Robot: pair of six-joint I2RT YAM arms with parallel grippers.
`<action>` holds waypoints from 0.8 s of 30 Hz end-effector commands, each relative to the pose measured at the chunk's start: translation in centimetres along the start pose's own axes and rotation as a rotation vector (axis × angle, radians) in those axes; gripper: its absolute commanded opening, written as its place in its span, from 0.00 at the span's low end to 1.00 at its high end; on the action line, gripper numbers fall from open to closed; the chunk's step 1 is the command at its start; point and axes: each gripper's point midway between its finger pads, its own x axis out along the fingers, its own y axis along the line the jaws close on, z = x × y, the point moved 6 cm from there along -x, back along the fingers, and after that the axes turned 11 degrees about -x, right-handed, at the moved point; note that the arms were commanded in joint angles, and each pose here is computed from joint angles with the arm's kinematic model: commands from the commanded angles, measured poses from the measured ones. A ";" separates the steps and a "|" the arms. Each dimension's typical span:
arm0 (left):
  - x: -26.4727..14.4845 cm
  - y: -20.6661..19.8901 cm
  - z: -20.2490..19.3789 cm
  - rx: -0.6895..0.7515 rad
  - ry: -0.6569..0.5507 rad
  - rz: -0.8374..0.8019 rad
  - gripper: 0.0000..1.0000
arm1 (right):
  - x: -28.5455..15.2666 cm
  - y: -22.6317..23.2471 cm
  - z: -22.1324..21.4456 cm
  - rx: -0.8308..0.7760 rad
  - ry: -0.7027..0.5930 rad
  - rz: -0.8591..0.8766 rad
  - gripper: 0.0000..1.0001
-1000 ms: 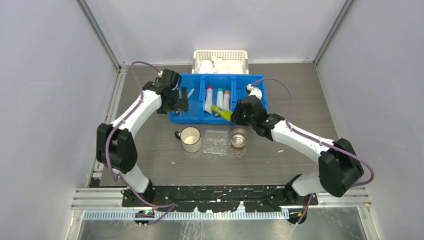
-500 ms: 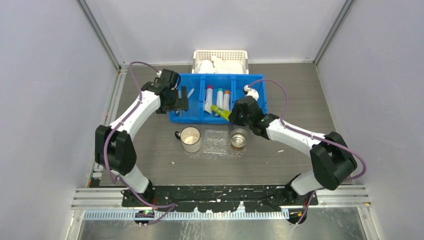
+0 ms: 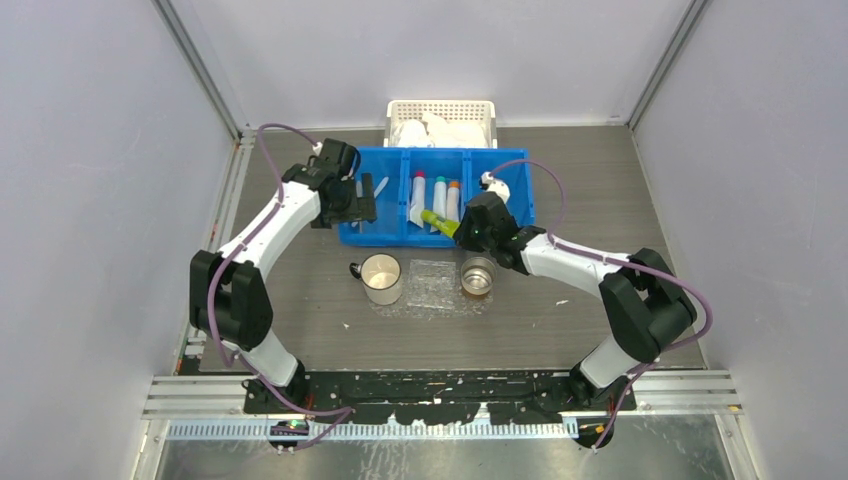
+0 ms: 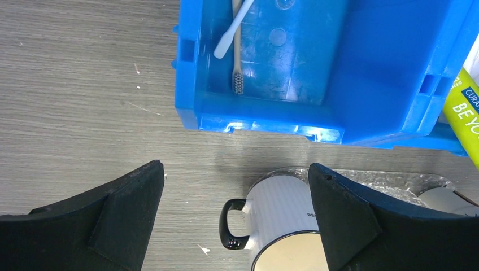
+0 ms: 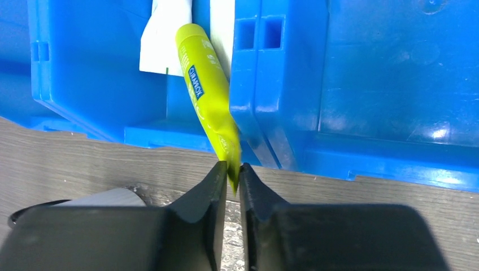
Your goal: Prepare toiletry sets of a toothbrush and toothpaste on the tray
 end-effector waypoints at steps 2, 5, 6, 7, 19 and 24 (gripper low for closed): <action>-1.0 0.4 0.6 -0.014 -0.043 -0.017 1.00 | -0.6 1.6 3.4 0.025 -0.118 0.036 0.13; -1.0 0.3 0.7 -0.015 -0.043 -0.020 1.00 | -1.7 2.0 4.8 -0.009 -0.152 0.026 0.11; -1.0 0.3 0.7 -0.016 -0.045 -0.020 1.00 | -2.1 1.9 5.0 -0.028 -0.141 0.014 0.10; -1.0 0.3 0.7 -0.016 -0.045 -0.019 1.00 | -2.5 2.0 5.5 -0.047 -0.138 0.010 0.09; -1.1 0.4 0.4 -0.023 -0.039 -0.027 1.00 | -12.7 3.6 12.2 -0.353 0.039 -0.010 0.04; -1.0 0.3 0.1 -0.026 -0.026 -0.033 1.00 | -18.1 3.2 11.9 -0.394 0.159 -0.034 0.04</action>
